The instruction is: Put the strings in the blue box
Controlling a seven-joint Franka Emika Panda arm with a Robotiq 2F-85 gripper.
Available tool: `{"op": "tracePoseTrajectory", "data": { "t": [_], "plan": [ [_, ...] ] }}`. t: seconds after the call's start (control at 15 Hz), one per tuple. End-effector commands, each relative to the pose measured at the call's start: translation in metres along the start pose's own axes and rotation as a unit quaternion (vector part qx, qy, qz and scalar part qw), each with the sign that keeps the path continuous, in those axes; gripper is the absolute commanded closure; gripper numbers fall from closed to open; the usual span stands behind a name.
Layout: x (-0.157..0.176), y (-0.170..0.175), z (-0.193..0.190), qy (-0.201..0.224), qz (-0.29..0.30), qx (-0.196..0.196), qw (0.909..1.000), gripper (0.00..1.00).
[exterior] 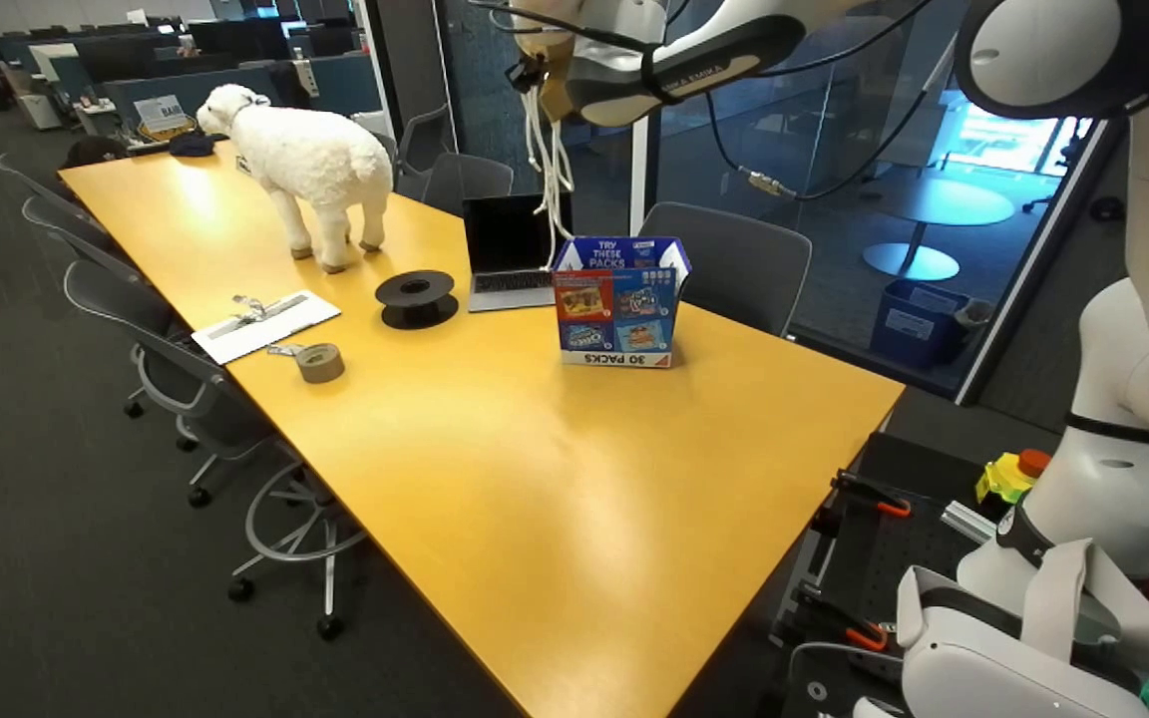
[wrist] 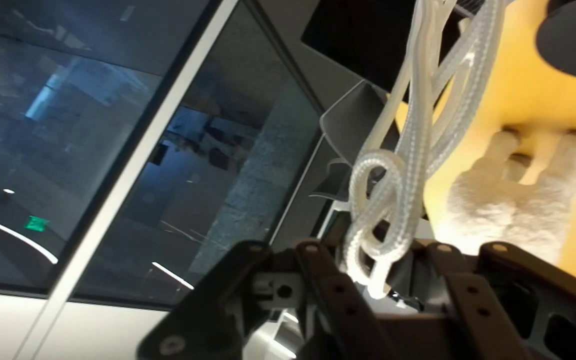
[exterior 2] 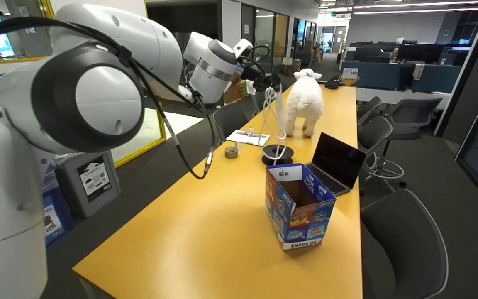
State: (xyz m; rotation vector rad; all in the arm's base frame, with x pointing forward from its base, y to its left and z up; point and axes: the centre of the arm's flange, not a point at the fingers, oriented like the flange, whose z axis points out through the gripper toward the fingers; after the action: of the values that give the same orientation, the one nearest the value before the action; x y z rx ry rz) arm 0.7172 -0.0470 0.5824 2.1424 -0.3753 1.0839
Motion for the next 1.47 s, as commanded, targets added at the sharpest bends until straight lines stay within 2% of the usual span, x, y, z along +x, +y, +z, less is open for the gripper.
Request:
{"op": "tracePoseTrajectory", "data": {
  "t": [0.0, 0.2, 0.4, 0.53, 0.73, 1.07, 1.4],
  "plan": [
    [0.021, 0.027, 0.014, 0.007, 0.038, -0.091, 0.9951, 0.97],
    [0.011, 0.047, 0.018, -0.018, 0.042, -0.168, 0.9847, 0.97],
    [0.001, 0.054, 0.020, -0.059, 0.026, -0.254, 0.9649, 0.97],
    [-0.008, 0.053, 0.019, -0.106, 0.017, -0.279, 0.9542, 0.97],
    [-0.019, 0.046, 0.021, -0.137, 0.033, -0.276, 0.9508, 0.97],
    [-0.022, 0.043, 0.031, -0.143, 0.066, -0.256, 0.9538, 0.97],
    [-0.022, 0.046, 0.035, -0.123, 0.091, -0.251, 0.9560, 0.97]
  ]
}}
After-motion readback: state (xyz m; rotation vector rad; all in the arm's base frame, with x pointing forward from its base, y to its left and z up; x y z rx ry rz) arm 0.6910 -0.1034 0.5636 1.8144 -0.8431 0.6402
